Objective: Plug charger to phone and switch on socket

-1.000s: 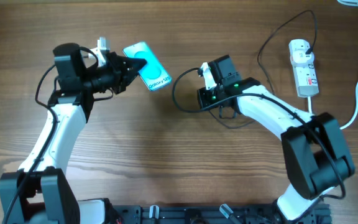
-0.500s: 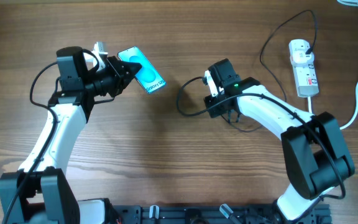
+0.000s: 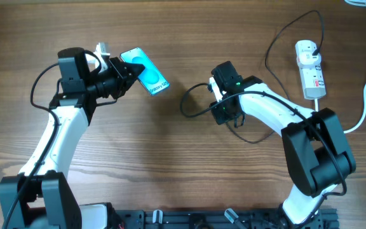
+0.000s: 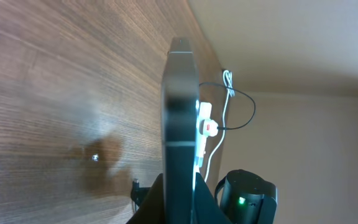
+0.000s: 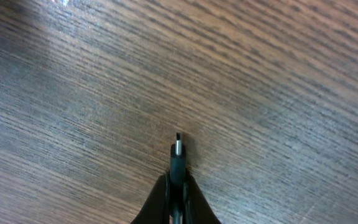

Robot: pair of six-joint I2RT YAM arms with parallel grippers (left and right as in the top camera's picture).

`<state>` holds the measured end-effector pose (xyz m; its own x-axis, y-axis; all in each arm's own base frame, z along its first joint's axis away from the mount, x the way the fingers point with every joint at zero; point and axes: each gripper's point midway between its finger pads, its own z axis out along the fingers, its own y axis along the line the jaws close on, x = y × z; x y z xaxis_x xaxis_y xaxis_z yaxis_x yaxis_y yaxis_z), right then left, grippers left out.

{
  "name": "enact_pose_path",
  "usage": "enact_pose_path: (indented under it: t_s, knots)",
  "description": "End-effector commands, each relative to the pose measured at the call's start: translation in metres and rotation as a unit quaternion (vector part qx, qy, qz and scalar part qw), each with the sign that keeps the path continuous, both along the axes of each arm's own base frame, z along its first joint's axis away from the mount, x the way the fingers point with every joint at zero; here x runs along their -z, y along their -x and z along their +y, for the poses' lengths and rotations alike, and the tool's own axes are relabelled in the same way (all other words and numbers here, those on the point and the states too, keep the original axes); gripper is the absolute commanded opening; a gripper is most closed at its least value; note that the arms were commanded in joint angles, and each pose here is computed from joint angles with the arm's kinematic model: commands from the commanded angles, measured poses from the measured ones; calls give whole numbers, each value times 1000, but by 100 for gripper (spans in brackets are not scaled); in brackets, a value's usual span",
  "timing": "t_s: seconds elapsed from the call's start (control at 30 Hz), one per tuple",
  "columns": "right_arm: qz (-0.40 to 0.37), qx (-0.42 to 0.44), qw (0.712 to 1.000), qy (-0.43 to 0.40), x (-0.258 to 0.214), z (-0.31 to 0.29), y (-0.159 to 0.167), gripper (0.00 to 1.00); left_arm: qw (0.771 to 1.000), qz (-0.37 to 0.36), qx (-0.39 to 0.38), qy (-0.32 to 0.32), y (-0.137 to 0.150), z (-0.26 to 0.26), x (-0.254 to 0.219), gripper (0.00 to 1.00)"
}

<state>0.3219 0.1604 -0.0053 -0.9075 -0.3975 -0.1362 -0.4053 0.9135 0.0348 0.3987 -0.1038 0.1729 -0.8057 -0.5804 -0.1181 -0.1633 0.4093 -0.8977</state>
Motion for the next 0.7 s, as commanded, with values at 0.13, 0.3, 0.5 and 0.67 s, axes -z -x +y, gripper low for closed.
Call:
enact_pose_path:
  t_s: [0.13, 0.3, 0.5, 0.67]
  knots:
    - [34, -22, 960, -279, -118, 42, 20, 5, 989, -107, 63, 83, -3, -16, -68, 4]
    - [29, -64, 842, -535, -243, 53, 46, 4, 964, -194, 124, 136, 8, -26, -126, 4]
    - [90, -162, 753, -632, -276, 90, 88, 4, 955, -188, 142, 179, 18, -30, -152, 4]
    - [133, -164, 752, -625, -283, 118, 96, 4, 950, -176, 179, 187, 30, -37, -154, 4]
